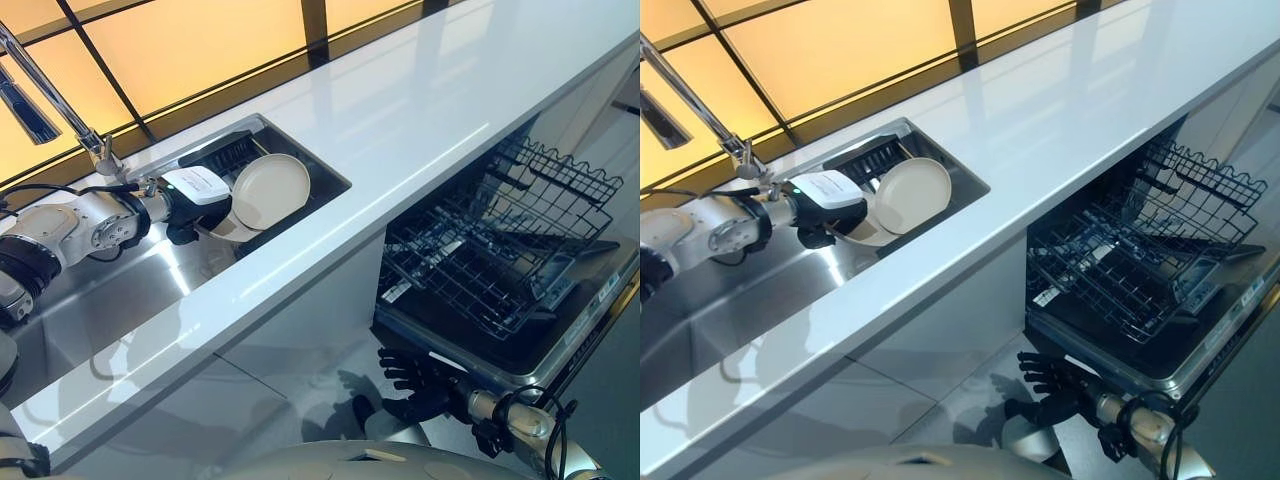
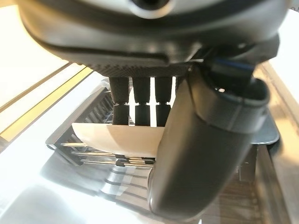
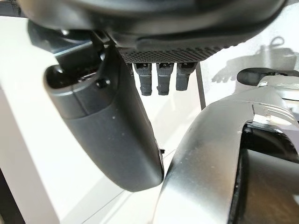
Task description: Pick up plates and place into dishwasher.
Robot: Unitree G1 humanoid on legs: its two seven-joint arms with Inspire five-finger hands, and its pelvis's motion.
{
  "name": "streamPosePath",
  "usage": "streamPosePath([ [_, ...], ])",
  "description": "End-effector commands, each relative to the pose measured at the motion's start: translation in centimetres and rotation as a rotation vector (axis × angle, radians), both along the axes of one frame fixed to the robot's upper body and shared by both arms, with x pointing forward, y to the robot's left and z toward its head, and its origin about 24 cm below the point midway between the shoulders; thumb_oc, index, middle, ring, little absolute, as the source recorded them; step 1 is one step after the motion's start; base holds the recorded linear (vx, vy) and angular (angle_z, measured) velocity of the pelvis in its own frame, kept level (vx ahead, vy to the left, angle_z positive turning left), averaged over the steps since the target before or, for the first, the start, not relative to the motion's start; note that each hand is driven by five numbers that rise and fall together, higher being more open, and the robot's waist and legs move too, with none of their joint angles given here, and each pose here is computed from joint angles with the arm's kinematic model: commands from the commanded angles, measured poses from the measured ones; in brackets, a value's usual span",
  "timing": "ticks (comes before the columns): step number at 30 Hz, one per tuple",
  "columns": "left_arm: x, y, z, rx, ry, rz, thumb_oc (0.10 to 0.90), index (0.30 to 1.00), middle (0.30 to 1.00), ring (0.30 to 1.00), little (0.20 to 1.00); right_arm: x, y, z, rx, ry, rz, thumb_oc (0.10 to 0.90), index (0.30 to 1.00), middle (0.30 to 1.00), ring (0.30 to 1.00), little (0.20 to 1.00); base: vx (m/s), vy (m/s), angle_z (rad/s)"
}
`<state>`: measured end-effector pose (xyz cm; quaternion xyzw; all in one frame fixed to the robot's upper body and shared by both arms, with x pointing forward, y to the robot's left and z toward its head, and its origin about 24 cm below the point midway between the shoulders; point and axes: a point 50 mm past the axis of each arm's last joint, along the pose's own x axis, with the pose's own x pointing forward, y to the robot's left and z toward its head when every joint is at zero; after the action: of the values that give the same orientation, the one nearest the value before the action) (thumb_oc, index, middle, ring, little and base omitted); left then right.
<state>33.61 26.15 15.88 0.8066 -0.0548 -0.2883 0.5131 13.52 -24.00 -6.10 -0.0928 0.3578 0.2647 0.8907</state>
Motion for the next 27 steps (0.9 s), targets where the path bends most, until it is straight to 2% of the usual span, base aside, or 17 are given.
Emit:
streamPosePath([
  [1, 1.1, 1.2, 9.0, -0.121, -0.281, 0.076, 0.1, 0.3, 0.3, 0.3, 0.2, 2.0, 1.0, 2.8, 0.066, -0.176, 0.045, 0.8, 0.9, 0.9, 0.9, 0.9, 0.0, 0.0, 0.0],
  [9, 0.9, 0.3, 10.3, -0.142, -0.325, 0.038, 0.1, 0.3, 0.3, 0.3, 0.2, 2.4, 1.2, 2.9, 0.067, -0.184, 0.054, 0.8, 0.9, 0.9, 0.9, 0.9, 0.0, 0.0, 0.0],
  [27, 0.2, 0.6, 13.2, -0.179, -0.426, 0.028, 0.1, 0.3, 0.3, 0.3, 0.2, 3.0, 1.5, 3.3, 0.074, -0.202, 0.068, 0.8, 0.9, 0.9, 0.9, 0.9, 0.0, 0.0, 0.02],
])
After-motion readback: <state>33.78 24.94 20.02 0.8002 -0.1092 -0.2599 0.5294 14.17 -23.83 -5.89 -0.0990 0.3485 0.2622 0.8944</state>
